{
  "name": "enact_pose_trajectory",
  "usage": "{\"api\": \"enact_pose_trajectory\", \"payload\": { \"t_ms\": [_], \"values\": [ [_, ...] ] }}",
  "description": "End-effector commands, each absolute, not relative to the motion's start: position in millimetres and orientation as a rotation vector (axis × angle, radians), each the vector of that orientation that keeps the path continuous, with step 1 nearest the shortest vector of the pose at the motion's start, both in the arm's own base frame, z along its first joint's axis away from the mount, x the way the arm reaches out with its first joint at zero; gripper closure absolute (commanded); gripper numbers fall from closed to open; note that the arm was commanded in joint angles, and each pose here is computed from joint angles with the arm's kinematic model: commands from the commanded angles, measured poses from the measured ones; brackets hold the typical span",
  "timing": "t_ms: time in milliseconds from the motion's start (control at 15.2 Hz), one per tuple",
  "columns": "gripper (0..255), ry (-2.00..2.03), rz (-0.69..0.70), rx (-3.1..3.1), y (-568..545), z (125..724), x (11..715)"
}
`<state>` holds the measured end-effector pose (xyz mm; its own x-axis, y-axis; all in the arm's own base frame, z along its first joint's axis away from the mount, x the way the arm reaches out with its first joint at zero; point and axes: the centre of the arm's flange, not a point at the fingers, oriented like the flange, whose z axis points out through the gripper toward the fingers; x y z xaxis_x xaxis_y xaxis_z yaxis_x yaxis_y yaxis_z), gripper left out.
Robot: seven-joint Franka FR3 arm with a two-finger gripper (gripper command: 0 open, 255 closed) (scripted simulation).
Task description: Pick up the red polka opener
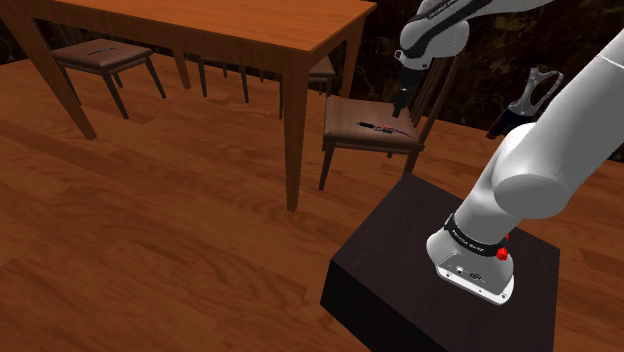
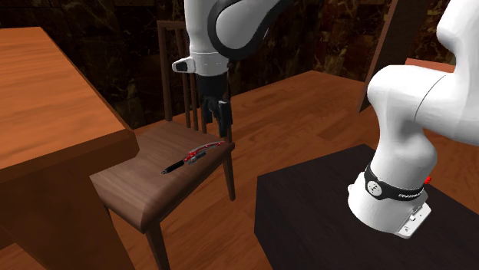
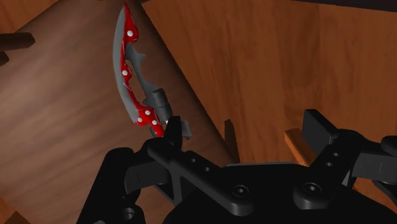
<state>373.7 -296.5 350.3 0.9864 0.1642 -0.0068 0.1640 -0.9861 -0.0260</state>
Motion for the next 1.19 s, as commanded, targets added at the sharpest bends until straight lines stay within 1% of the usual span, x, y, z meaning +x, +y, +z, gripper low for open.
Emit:
{"api": "enact_pose_trajectory", "payload": {
  "t_ms": [0,594,1122],
  "values": [
    [0,-0.291,0.005,-3.099,-315.5,332.3,383.1],
    [0,-0.428,-0.024,-3.059,-389.4,253.2,430.0],
    [0,-0.428,-0.024,-3.059,-389.4,213.2,430.0]
  ]
}}
